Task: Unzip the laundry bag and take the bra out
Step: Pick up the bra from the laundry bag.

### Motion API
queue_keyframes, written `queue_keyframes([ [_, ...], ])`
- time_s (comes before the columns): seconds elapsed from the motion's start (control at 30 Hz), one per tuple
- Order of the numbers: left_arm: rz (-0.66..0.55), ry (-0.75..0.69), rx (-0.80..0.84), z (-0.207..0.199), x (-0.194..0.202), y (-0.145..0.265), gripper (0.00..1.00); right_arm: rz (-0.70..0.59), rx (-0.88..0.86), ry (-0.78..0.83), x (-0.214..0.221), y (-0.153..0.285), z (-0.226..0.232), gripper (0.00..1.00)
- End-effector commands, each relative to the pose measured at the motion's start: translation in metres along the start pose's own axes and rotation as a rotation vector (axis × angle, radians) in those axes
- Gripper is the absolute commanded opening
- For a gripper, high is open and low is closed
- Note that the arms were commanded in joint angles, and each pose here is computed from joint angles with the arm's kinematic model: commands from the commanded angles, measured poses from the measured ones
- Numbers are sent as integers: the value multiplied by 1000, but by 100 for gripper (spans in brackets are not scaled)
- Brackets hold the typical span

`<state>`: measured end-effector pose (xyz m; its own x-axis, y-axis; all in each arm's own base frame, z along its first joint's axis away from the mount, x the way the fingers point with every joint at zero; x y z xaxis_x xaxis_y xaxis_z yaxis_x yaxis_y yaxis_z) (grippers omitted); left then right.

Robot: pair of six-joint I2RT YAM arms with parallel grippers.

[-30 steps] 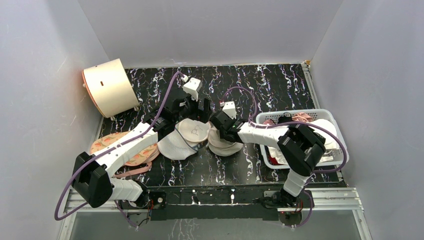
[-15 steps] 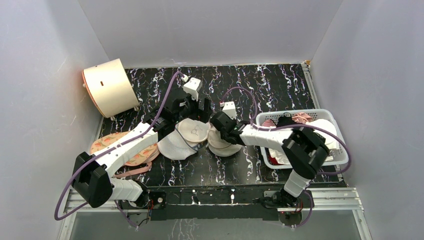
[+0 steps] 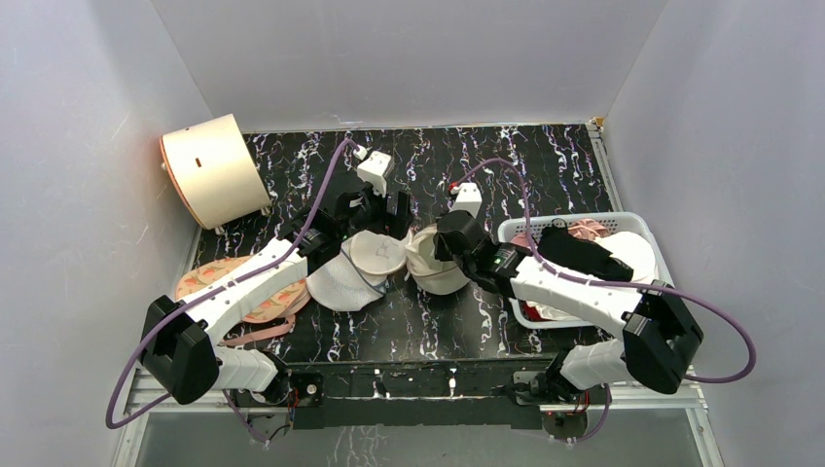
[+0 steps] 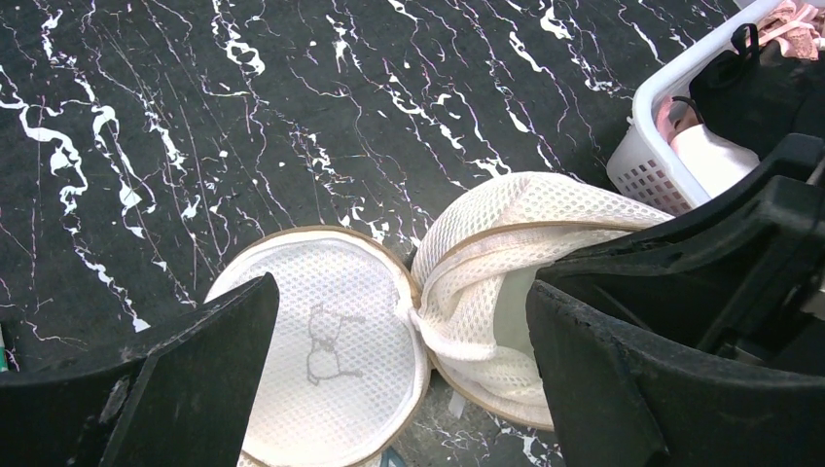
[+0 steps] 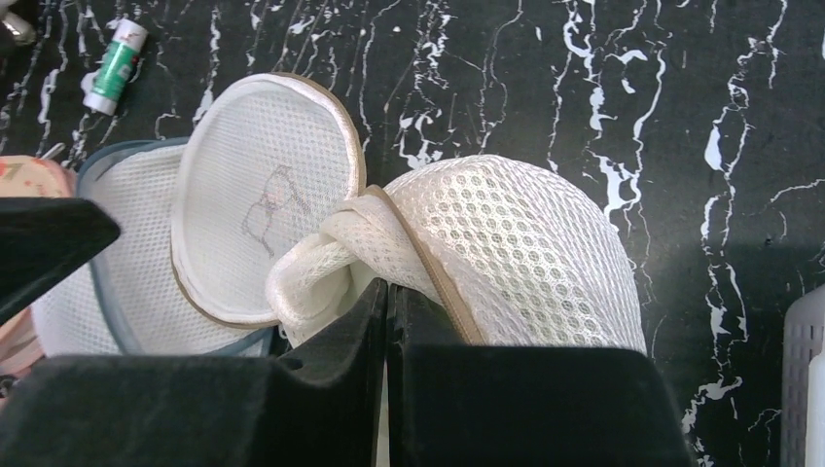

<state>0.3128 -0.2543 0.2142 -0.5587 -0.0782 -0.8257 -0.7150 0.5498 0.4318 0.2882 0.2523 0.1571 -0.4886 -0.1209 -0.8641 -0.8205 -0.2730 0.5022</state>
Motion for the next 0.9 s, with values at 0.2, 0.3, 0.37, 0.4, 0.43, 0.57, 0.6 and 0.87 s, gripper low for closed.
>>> queue_keyframes([
  [0.2,-21,-5,30,-8,-9,6,98,-62,-90,-41,-22,6,18,6],
  [0.3,-23,-5,24,-7,-10,6,98,-11,-75,-17,-8,-2,18,10],
  [0.37,-21,-5,26,-8,-10,6,98,17,-66,-5,1,-6,17,10],
  [0.4,-23,-5,28,-8,-10,6,98,26,-65,-3,3,-7,17,9],
  [0.43,-24,-5,27,-7,-10,6,98,31,-69,-2,5,-7,18,2],
  [0.57,-22,-4,27,-8,-10,6,98,-28,-106,-22,-14,3,22,0],
  [0.6,-22,-5,27,-7,-9,5,98,-52,-120,-32,-22,7,24,0],
  [0.87,-15,4,47,-12,-10,6,98,207,0,-37,51,30,-13,28],
])
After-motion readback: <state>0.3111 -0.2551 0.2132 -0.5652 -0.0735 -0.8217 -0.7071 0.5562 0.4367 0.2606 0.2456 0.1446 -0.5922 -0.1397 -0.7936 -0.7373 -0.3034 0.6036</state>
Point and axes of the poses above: each gripper's point midway between its finger pads, its own y axis back along the fingers, its own z axis along the line the jaws close on, x = y × z, the point moved 1 cm from there along y, back along the fingers, and after that the axes turned 14 degrees about y, right-handed, at the moved point
